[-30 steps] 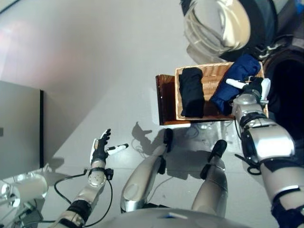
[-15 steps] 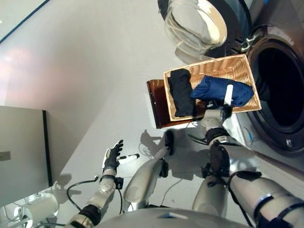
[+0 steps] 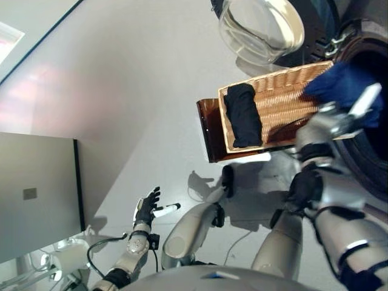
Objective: Pick up the clothes and place them into the washing machine
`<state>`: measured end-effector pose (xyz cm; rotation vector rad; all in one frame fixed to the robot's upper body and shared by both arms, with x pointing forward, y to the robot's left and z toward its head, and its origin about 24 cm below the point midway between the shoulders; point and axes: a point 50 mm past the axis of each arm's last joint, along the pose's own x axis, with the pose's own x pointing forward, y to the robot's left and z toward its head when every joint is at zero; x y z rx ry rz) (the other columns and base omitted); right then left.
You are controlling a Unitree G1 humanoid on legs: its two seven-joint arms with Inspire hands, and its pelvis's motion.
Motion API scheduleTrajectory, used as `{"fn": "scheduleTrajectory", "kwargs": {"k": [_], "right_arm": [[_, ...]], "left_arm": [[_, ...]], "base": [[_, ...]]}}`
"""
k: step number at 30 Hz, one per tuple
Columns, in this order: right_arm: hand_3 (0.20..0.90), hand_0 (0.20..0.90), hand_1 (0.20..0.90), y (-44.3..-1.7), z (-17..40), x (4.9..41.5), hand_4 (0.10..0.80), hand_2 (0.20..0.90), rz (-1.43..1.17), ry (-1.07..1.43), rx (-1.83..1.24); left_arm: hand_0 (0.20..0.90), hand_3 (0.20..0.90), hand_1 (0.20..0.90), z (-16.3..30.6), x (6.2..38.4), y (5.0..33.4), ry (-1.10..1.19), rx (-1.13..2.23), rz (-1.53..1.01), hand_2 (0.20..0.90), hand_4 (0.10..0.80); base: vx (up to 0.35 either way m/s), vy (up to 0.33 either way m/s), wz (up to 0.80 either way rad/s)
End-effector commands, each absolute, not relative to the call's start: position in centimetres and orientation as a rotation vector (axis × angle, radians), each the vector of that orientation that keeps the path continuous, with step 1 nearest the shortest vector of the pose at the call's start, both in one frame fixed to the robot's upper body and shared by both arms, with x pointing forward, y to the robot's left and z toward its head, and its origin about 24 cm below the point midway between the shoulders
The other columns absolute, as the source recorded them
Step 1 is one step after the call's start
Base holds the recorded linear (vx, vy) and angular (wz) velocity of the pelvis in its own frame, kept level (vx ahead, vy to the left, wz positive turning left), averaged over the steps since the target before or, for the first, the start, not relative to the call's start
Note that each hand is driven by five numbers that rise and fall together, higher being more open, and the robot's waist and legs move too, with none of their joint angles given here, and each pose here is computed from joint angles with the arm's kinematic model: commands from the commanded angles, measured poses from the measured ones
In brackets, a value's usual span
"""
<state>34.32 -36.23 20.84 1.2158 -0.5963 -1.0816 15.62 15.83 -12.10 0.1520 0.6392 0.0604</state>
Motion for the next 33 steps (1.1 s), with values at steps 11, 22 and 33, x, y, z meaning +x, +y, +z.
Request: {"fn": "scheduleTrajectory", "kwargs": {"k": [11,22,33], "right_arm": [[0.900,0.900,0.900,-31.1,22.5,38.3,0.800,0.900,-0.773,-0.458,0.821],[0.900,0.900,0.900,-28.3,16.1,39.5,0.800,0.900,-0.724,-0.043,0.271],[0.900,0.900,0.900,-25.7,14.5,40.2,0.800,0.900,-0.541,0.152,-0.363]], "left_arm": [[0.900,0.900,0.900,-11.7,16.6,18.1,0.613,0.109,0.178,0.900,0.800],[0.900,0.900,0.900,-11.4,16.9,19.5,0.599,0.195,0.179,0.900,0.800],[0.900,0.900,0.900,-9.3,18.0,22.0,0.495,0.226,0.232,0.900,0.800]], "base": [[0.009,0.011,-0.11],[-0.025,-0.037,0.08],[-0.017,-0.023,0.10]]}}
